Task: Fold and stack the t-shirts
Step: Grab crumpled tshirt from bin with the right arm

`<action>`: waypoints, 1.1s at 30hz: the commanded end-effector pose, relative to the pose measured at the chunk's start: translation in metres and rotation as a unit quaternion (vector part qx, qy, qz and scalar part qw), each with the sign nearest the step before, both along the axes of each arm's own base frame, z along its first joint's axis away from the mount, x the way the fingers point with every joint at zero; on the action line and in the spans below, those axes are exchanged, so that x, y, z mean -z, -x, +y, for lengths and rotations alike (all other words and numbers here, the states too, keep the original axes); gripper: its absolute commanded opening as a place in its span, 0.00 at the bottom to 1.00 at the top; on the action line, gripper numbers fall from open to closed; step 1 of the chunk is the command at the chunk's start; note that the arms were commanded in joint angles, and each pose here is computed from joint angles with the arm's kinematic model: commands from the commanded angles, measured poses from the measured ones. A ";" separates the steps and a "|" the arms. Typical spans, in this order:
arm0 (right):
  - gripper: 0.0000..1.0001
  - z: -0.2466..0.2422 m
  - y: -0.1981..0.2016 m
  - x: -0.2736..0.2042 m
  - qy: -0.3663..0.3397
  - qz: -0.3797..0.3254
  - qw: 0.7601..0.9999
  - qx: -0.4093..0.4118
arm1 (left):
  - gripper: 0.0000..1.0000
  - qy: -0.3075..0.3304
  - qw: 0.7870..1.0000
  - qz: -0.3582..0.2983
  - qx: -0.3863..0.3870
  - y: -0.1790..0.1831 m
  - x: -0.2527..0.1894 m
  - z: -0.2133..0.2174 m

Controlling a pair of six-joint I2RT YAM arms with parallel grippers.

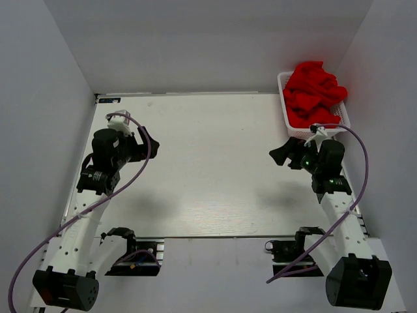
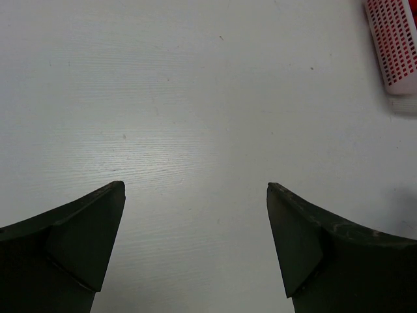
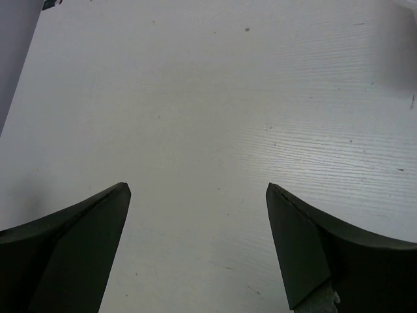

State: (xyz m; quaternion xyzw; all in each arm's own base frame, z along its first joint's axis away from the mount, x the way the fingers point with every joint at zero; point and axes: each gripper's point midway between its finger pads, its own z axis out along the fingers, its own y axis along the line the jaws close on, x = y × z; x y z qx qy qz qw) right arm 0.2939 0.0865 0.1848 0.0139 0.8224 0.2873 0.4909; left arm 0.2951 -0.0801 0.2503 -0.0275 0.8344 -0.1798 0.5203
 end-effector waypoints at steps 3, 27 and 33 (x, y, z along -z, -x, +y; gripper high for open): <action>0.90 0.004 0.000 -0.023 0.000 -0.057 0.998 -0.015 | 1.00 -0.019 1.000 0.005 -0.021 -0.007 -0.015 0.009; 0.90 -0.126 -0.116 -0.070 0.157 0.009 0.942 0.298 | 1.00 -0.020 0.999 -0.021 -0.032 -0.033 -0.050 0.011; 0.90 -0.156 -0.167 -0.052 0.190 0.116 0.915 0.336 | 1.00 -0.019 0.998 -0.029 -0.047 -0.043 -0.052 0.015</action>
